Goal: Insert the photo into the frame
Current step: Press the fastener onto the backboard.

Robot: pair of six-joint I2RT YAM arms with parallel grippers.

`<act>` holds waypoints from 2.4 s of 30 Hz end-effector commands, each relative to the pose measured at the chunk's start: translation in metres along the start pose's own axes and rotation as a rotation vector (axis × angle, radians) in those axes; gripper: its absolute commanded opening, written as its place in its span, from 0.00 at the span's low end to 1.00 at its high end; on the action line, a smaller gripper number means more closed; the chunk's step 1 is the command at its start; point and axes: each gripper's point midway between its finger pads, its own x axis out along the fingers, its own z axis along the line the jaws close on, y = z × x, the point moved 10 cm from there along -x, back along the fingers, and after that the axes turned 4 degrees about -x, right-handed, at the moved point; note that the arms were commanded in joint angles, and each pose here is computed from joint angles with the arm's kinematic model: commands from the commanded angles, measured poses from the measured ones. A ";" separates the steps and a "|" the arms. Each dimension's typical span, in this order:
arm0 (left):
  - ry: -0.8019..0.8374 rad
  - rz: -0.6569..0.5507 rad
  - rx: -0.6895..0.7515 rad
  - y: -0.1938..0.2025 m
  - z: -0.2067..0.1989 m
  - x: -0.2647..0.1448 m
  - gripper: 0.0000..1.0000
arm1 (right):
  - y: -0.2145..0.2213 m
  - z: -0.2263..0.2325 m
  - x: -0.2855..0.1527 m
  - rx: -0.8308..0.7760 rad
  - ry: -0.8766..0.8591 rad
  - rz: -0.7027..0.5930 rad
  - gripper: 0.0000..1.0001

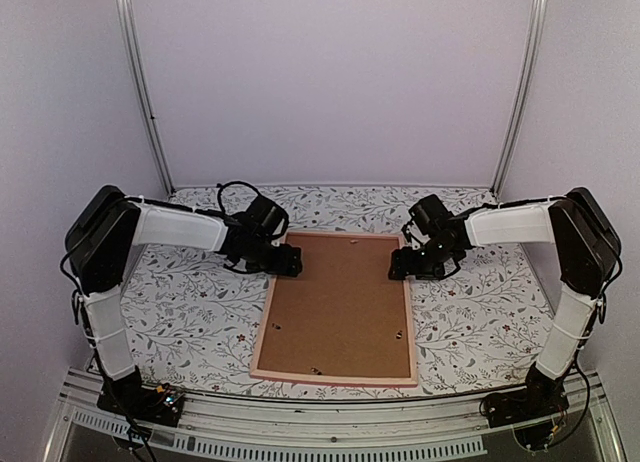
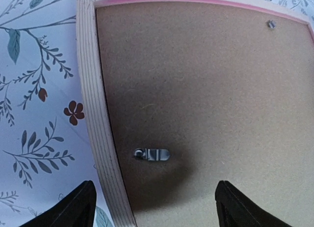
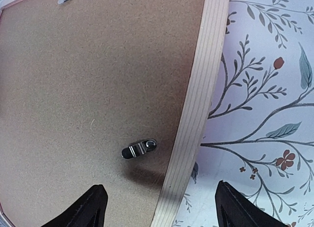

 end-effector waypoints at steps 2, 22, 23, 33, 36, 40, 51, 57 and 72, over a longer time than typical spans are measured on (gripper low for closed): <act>-0.074 0.013 -0.005 -0.014 0.011 0.009 0.88 | -0.011 0.000 -0.009 -0.018 0.014 -0.028 0.80; -0.093 0.053 -0.068 -0.022 0.024 0.039 0.74 | -0.012 -0.001 -0.009 -0.027 0.002 -0.021 0.80; -0.092 0.055 -0.069 -0.020 0.025 0.037 0.74 | -0.012 -0.002 -0.009 -0.027 0.004 -0.019 0.80; -0.082 0.065 -0.087 0.005 0.031 0.023 0.63 | -0.012 -0.001 -0.008 -0.023 -0.003 -0.021 0.80; -0.084 0.070 -0.089 0.010 0.033 0.024 0.61 | -0.011 -0.002 -0.009 -0.023 -0.003 -0.020 0.80; -0.090 0.073 -0.088 0.015 0.036 0.026 0.55 | -0.009 -0.001 -0.010 -0.018 -0.011 -0.020 0.80; -0.047 0.074 -0.118 0.021 0.041 0.028 0.35 | -0.008 -0.001 -0.012 -0.016 -0.023 -0.019 0.80; 0.006 0.072 -0.153 0.021 0.044 0.027 0.28 | -0.007 -0.001 -0.011 -0.017 -0.022 -0.016 0.80; 0.085 0.032 -0.174 0.005 0.045 0.014 0.53 | -0.003 -0.003 -0.006 -0.015 -0.023 -0.004 0.80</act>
